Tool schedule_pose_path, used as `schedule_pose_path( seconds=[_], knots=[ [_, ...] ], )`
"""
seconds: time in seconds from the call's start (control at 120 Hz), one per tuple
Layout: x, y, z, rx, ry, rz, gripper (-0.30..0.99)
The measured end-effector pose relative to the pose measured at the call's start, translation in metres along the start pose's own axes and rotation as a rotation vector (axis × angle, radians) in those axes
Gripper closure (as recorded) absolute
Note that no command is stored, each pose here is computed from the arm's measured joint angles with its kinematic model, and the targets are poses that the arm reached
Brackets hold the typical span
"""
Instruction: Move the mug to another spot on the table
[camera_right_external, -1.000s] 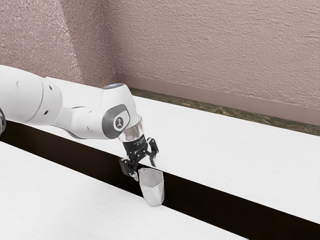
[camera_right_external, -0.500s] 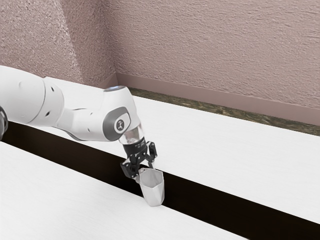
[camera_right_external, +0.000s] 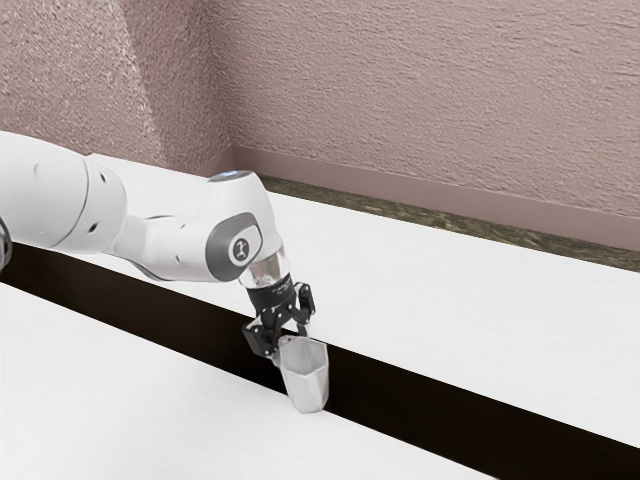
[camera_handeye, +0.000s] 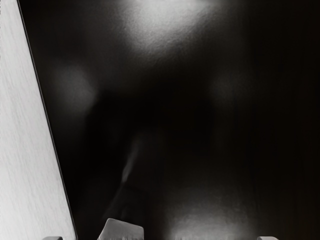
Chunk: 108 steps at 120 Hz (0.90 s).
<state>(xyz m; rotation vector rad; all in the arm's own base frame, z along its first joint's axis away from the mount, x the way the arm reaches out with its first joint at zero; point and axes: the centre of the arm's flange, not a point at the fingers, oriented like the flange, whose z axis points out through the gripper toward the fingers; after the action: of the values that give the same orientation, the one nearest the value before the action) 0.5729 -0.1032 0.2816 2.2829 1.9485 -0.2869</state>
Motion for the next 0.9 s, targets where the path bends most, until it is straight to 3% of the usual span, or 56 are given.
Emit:
schedule_pose_path(
  seconds=[0.1, 0.333, 0.9],
  knots=[
    [0.000, -0.001, 0.001, 0.003, 0.000, -0.003, 0.18],
    [0.000, -0.001, -0.002, 0.000, 0.000, -0.009, 0.38],
    [-0.007, -0.002, -0.035, -0.042, 0.023, 0.019, 0.63]
  ],
)
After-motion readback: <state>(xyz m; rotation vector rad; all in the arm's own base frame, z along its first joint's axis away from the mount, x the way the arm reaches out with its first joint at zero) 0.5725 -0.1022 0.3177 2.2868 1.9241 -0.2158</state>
